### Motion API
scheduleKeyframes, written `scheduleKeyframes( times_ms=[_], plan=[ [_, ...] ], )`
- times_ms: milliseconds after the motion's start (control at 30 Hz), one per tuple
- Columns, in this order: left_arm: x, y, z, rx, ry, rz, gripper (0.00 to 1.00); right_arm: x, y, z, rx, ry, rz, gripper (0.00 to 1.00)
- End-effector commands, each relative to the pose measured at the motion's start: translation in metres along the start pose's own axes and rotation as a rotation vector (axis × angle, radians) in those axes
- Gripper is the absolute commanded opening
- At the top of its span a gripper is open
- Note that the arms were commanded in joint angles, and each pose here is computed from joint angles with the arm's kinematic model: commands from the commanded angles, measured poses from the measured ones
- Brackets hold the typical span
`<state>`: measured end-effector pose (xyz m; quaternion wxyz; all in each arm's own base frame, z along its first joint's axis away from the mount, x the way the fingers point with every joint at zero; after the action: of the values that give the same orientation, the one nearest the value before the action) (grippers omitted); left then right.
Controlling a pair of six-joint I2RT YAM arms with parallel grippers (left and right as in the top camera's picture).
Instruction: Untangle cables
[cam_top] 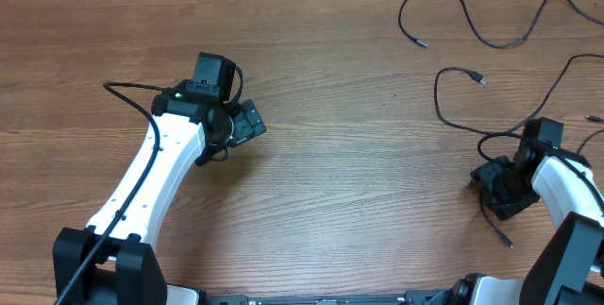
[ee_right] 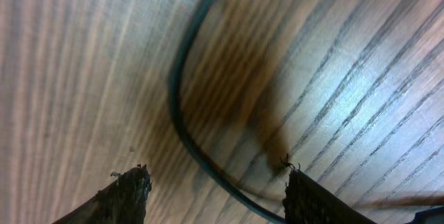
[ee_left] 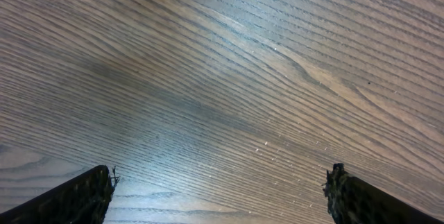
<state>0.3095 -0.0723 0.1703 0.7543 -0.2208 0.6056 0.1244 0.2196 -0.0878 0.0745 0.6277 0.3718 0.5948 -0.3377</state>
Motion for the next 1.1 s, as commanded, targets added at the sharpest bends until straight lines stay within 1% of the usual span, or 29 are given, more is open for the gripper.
scheduleKeyframes(
  times_ms=[0, 133, 267, 500, 600, 700, 767, 867, 967, 1067],
  plan=[
    [0.003, 0.000, -0.001, -0.006, 0.008, 0.006, 0.99, 0.003, -0.001, -0.001, -0.006, -0.002, -0.004, 0.64],
    [0.003, 0.000, -0.001, -0.005, 0.008, 0.006, 1.00, 0.005, -0.006, 0.003, -0.006, -0.030, -0.057, 0.63],
    [0.003, 0.000, -0.001, -0.005, 0.008, 0.006, 1.00, 0.011, -0.004, 0.003, -0.006, -0.015, -0.050, 0.52],
    [0.003, 0.000, 0.000, -0.005, 0.007, 0.007, 1.00, 0.015, 0.000, 0.002, -0.006, 0.008, -0.021, 0.42],
    [0.003, -0.001, 0.000, -0.005, 0.005, 0.004, 0.99, 0.015, 0.004, 0.002, -0.007, 0.017, 0.009, 0.34],
    [0.003, -0.001, 0.000, -0.005, 0.002, 0.001, 1.00, 0.015, 0.007, 0.002, -0.010, 0.022, 0.029, 0.21],
    [0.003, -0.001, 0.000, -0.005, 0.002, 0.002, 1.00, 0.015, 0.009, 0.002, -0.020, 0.016, 0.033, 0.15],
    [0.003, -0.001, 0.000, -0.004, 0.002, 0.003, 1.00, 0.015, 0.011, 0.002, -0.027, 0.008, 0.040, 0.11],
    [0.003, 0.000, 0.001, -0.005, -0.002, 0.007, 0.99, 0.015, 0.013, 0.004, -0.028, -0.001, 0.048, 0.04],
    [0.003, 0.000, 0.001, -0.005, -0.002, 0.007, 1.00, 0.014, 0.016, 0.005, -0.030, -0.004, 0.077, 0.04]
  ],
)
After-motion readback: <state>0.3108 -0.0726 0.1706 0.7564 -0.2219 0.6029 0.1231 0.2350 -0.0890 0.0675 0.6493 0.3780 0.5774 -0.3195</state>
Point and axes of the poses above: each gripper's point midway between its finger pads, its own x axis out along the fingers, its own y axis along the line the jaws close on, z = x × y, the point moved 7 cm from there along -x, back along the fingers, and after that the axes turned 1 degree about -x, right-handed, at the moved point
